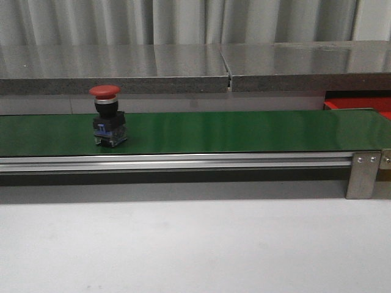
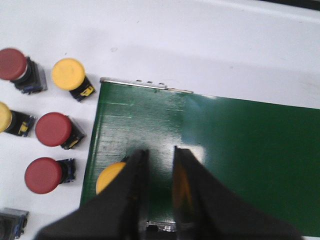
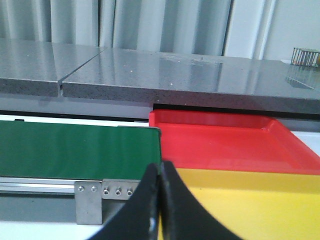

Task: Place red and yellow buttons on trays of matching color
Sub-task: 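Set the yellow button on the green belt and release it, then lower the right gripper onto the red button at the belt's end and grasp, then carry the red button into the red tray and open the right gripper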

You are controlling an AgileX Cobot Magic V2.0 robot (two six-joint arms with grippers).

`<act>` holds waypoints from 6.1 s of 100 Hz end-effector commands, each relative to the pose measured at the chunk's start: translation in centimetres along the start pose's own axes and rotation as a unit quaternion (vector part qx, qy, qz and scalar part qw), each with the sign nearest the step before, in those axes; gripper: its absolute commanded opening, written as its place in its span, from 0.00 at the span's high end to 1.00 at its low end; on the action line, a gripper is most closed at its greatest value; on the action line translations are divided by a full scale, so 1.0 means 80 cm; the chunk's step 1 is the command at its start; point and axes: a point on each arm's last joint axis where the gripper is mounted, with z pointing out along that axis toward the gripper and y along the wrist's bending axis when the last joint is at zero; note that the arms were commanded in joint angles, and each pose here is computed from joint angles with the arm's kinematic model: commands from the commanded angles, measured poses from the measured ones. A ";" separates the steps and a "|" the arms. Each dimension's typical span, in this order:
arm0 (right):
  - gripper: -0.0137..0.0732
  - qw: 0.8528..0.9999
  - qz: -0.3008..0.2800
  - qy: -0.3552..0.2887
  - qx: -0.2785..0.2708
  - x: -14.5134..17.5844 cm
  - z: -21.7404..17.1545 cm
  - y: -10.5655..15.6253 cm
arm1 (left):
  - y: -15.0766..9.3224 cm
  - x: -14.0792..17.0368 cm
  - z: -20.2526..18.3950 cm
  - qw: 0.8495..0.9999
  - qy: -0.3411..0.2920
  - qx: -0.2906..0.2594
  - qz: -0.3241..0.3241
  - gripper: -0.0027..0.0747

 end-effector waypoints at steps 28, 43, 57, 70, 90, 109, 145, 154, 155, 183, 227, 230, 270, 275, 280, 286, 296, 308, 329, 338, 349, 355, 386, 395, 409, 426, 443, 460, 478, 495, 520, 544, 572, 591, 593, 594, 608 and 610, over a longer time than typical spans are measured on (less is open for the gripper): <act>0.92 0.999 -0.007 -0.052 -0.001 -0.014 -0.002 0.000 | -0.087 0.010 -0.051 0.988 -0.119 0.035 0.091 0.99; 0.92 0.999 -0.007 -0.052 -0.001 -0.014 -0.002 0.000 | -0.118 0.036 -0.047 0.981 -0.132 0.037 0.136 0.99; 0.92 0.999 -0.007 -0.052 -0.001 -0.014 -0.002 0.000 | -0.132 0.064 -0.044 0.981 -0.137 0.009 0.138 0.99; 0.92 0.999 -0.007 -0.052 -0.001 -0.014 -0.002 0.000 | -0.145 0.088 -0.047 0.976 -0.167 0.025 0.137 0.99; 0.92 0.999 -0.007 -0.052 -0.001 -0.014 -0.002 0.000 | -0.144 0.137 -0.059 0.976 -0.181 0.070 0.100 0.99; 0.92 0.999 -0.007 -0.052 -0.001 -0.014 -0.002 0.000 | -0.130 0.193 -0.082 0.973 -0.197 0.072 0.098 0.99; 0.92 0.999 -0.007 -0.052 -0.001 -0.014 -0.002 0.000 | -0.105 0.290 -0.131 0.954 -0.273 0.093 0.085 0.99; 0.92 0.999 -0.007 -0.052 -0.001 -0.014 -0.002 0.000 | -0.101 0.307 -0.138 0.947 -0.293 0.096 0.084 0.99; 0.92 0.999 -0.007 -0.052 -0.001 -0.014 -0.002 0.000 | -0.100 0.309 -0.139 0.947 -0.296 0.096 0.084 0.99; 0.92 1.000 -0.006 -0.025 -0.001 -0.036 0.002 -0.001 | -0.096 0.323 -0.151 0.937 -0.325 0.100 0.083 0.99; 0.92 0.995 -0.005 0.100 0.003 -0.117 0.066 -0.004 | -0.096 0.323 -0.150 0.937 -0.324 0.099 0.083 0.99; 0.92 0.994 -0.005 0.106 0.000 -0.121 0.072 -0.003 | -0.096 0.323 -0.150 0.937 -0.324 0.099 0.083 0.99; 0.89 0.966 -0.034 0.239 -0.089 -0.156 0.163 0.039 | -0.096 0.323 -0.150 0.937 -0.324 0.099 0.083 0.99; 0.83 0.960 -0.037 0.262 -0.095 -0.160 0.177 0.046 | -0.096 0.323 -0.150 0.937 -0.324 0.099 0.083 0.99; 0.75 0.951 -0.039 0.289 -0.102 -0.160 0.190 0.054 | -0.096 0.323 -0.150 0.937 -0.324 0.099 0.083 0.99; 0.62 0.939 -0.042 0.323 -0.110 -0.159 0.206 0.064 | -0.096 0.323 -0.150 0.937 -0.324 0.099 0.083 0.99; 0.36 0.924 -0.048 0.358 -0.124 -0.164 0.229 0.081 | -0.096 0.322 -0.150 0.937 -0.325 0.100 0.082 0.99; 0.19 0.905 -0.062 0.395 -0.143 -0.168 0.253 0.106 | -0.096 0.322 -0.150 0.937 -0.325 0.100 0.082 0.99; 0.18 0.870 -0.115 0.441 -0.189 -0.171 0.287 0.153 | -0.096 0.322 -0.150 0.937 -0.325 0.100 0.082 0.99; 0.18 0.853 -0.120 0.465 -0.204 -0.167 0.302 0.168 | -0.096 0.322 -0.150 0.937 -0.325 0.100 0.082 0.99; 0.18 0.832 -0.121 0.493 -0.225 -0.159 0.321 0.183 | -0.096 0.322 -0.150 0.937 -0.325 0.100 0.082 0.99; 0.18 0.825 -0.120 0.500 -0.235 -0.156 0.330 0.191 | -0.096 0.322 -0.150 0.937 -0.325 0.100 0.082 0.99; 0.18 0.811 -0.124 0.520 -0.237 -0.127 0.372 0.213 | -0.096 0.322 -0.150 0.937 -0.325 0.100 0.082 0.99; 0.21 0.813 -0.136 0.516 -0.231 -0.119 0.378 0.214 | -0.096 0.322 -0.150 0.937 -0.325 0.100 0.082 0.99; 0.49 0.814 -0.137 0.518 -0.225 -0.113 0.383 0.211 | -0.096 0.322 -0.151 0.937 -0.325 0.100 0.082 0.99; 0.64 0.821 -0.131 0.511 -0.220 -0.122 0.383 0.202 | -0.096 0.322 -0.151 0.937 -0.325 0.100 0.082 0.99; 0.64 0.843 -0.109 0.489 -0.195 -0.147 0.385 0.171 | -0.096 0.322 -0.151 0.937 -0.325 0.100 0.082 0.99; 0.64 0.864 -0.085 0.476 -0.139 -0.163 0.394 0.112 | -0.096 0.322 -0.151 0.937 -0.325 0.100 0.082 0.99; 0.65 0.869 -0.067 0.486 -0.067 -0.158 0.408 0.041 | -0.096 0.322 -0.151 0.937 -0.325 0.100 0.082 0.99; 0.65 0.876 -0.018 0.483 -0.002 -0.151 0.417 -0.015 | -0.096 0.322 -0.151 0.937 -0.325 0.100 0.082 0.99; 0.65 0.884 0.051 0.464 0.026 -0.132 0.434 -0.057 | -0.096 0.322 -0.151 0.937 -0.325 0.100 0.082 0.99; 0.65 0.882 0.077 0.464 0.030 -0.097 0.468 -0.069 | -0.096 0.322 -0.151 0.937 -0.325 0.100 0.082 0.99; 0.65 0.882 0.082 0.463 0.028 -0.067 0.519 -0.075 | -0.096 0.322 -0.151 0.937 -0.325 0.100 0.082 0.99; 0.65 0.881 0.086 0.464 0.027 -0.046 0.541 -0.077 | -0.096 0.322 -0.151 0.937 -0.325 0.100 0.082 0.99; 0.65 0.881 0.090 0.463 0.025 -0.045 0.543 -0.076 | -0.096 0.322 -0.151 0.937 -0.325 0.100 0.082 0.99; 0.64 0.881 0.091 0.464 0.025 -0.043 0.543 -0.076 | -0.096 0.322 -0.151 0.937 -0.325 0.100 0.082 0.99; 0.52 0.879 0.109 0.464 0.019 -0.036 0.548 -0.074 | -0.096 0.322 -0.151 0.937 -0.325 0.100 0.082 0.99; 0.49 0.879 0.110 0.464 0.019 -0.035 0.548 -0.073 | -0.096 0.322 -0.151 0.937 -0.325 0.100 0.082 0.99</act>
